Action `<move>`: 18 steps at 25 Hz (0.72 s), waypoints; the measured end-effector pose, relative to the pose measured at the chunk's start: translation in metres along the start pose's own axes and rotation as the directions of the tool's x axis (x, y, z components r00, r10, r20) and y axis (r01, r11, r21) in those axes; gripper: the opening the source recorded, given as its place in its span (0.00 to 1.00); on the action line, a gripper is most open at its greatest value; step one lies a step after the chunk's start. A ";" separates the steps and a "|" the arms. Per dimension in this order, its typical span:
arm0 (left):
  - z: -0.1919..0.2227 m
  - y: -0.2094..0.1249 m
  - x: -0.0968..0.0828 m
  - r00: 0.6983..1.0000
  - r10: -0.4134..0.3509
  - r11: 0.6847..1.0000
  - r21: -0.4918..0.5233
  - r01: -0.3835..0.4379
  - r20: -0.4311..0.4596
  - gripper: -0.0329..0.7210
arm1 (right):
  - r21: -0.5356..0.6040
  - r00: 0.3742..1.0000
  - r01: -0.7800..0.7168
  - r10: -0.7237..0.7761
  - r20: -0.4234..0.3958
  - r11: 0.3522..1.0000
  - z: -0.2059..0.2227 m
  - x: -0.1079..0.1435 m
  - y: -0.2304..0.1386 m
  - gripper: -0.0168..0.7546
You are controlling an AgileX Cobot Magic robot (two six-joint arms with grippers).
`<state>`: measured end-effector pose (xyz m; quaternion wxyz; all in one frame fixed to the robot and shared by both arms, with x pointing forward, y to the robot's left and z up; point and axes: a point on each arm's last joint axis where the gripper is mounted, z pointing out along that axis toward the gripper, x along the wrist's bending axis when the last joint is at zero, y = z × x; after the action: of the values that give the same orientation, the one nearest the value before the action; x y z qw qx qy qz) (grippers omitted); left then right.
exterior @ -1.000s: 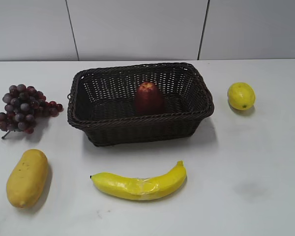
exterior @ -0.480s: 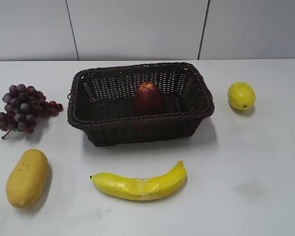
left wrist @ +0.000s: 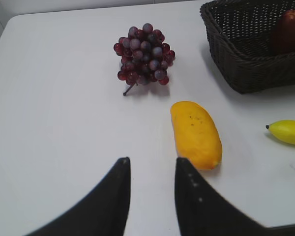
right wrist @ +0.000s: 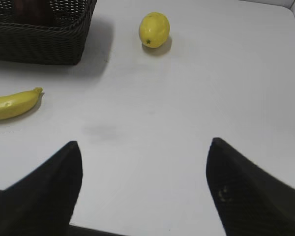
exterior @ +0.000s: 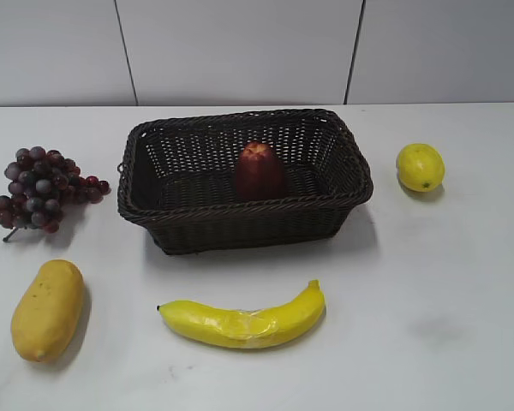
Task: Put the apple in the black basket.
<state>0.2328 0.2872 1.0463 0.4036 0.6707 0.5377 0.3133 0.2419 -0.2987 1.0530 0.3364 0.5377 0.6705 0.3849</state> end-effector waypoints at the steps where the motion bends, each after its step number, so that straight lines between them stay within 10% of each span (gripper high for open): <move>1: 0.000 0.000 0.000 1.000 0.000 1.000 0.000 0.000 0.000 0.36 | -0.004 1.000 0.001 -0.001 0.000 1.000 -0.001 0.000 0.000 0.79; 18: 0.000 0.000 0.000 1.000 0.000 1.000 0.000 0.000 0.001 0.36 | -0.045 0.986 -0.073 0.078 0.145 0.996 -0.006 0.001 -0.003 0.79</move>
<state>0.2328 0.2871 1.0464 0.4040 0.6707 0.5377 0.3129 0.2350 -0.2993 1.0531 0.3805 0.5828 0.6154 0.3700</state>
